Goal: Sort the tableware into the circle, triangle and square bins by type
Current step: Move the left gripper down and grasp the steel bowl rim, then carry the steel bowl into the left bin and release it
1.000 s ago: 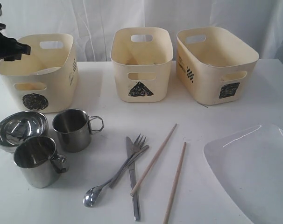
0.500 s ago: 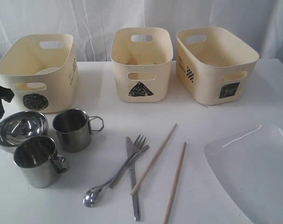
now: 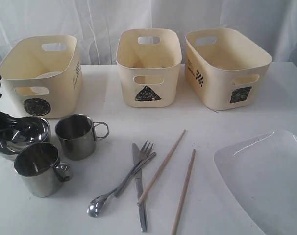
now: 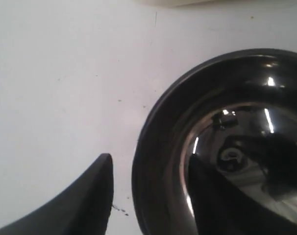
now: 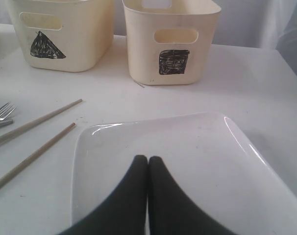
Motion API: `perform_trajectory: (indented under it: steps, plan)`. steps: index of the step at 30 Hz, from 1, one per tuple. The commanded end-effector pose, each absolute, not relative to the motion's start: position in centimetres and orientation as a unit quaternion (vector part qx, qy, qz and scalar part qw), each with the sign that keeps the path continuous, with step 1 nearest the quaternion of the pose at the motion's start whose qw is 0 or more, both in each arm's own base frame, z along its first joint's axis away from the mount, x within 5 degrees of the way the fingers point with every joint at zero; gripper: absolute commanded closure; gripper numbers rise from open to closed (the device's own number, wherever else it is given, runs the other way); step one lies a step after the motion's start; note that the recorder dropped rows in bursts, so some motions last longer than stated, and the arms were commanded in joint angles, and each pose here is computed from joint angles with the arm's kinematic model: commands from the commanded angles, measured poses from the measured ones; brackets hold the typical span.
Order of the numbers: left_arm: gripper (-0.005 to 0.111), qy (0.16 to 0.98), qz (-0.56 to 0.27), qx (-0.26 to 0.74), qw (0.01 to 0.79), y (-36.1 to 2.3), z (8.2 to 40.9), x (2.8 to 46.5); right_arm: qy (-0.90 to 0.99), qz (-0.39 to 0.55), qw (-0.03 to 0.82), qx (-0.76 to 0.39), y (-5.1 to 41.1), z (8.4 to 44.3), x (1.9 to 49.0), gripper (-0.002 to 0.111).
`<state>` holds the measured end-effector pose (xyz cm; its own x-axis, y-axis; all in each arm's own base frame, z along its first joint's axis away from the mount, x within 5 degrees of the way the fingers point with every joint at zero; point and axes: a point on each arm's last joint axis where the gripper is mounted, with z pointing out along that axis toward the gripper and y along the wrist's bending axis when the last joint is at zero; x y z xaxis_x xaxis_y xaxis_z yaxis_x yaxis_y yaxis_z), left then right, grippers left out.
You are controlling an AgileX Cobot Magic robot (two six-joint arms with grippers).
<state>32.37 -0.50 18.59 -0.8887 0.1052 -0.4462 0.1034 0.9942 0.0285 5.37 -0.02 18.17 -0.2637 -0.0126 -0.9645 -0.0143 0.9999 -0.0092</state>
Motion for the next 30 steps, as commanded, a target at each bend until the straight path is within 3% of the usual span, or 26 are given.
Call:
perform_trajectory:
  steps: [1, 5, 7, 10, 13, 17, 20, 23, 30]
  plan:
    - [0.058, 0.973, 0.001, 0.049, 0.227, -0.5, 17.1, 32.8, 0.793, -0.001, 0.609, -0.011, 0.0, 18.2, 5.3, 0.108]
    - [0.064, 0.975, 0.001, 0.049, 0.216, -0.5, 15.6, 33.2, 0.793, -0.001, 0.609, -0.011, 0.0, 18.2, 5.3, 0.108]
    - [0.073, 0.977, 0.001, 0.049, 0.207, -0.5, 15.1, 33.2, 0.793, -0.001, 0.609, -0.011, 0.0, 18.2, 5.3, 0.108]
    - [0.107, 0.978, 0.005, 0.057, 0.199, -0.5, 15.5, 32.9, 0.793, -0.001, 0.609, -0.011, 0.0, 18.2, 5.3, 0.108]
    - [0.107, 0.974, 0.015, 0.055, 0.219, 0.4, 17.1, 32.6, 0.793, -0.001, 0.609, -0.011, 0.0, 18.2, 5.3, 0.108]
    - [0.107, 0.964, 0.056, 0.033, 0.258, 3.5, 22.8, 30.1, 0.793, -0.001, 0.609, -0.011, 0.0, 18.2, 5.3, 0.108]
    - [0.107, 0.934, 0.074, 0.024, 0.349, 4.0, 27.7, 28.2, 0.793, -0.001, 0.609, -0.011, 0.0, 18.2, 5.3, 0.108]
    - [0.107, 0.866, 0.05, -0.014, 0.498, 3.3, 33.2, 26.3, 0.793, -0.001, 0.609, -0.011, 0.0, 18.2, 5.3, 0.108]
    - [0.107, 0.722, 0.003, -0.101, 0.684, 3.6, 37.5, 27.1, 0.793, -0.001, 0.609, -0.011, 0.0, 18.2, 5.3, 0.108]
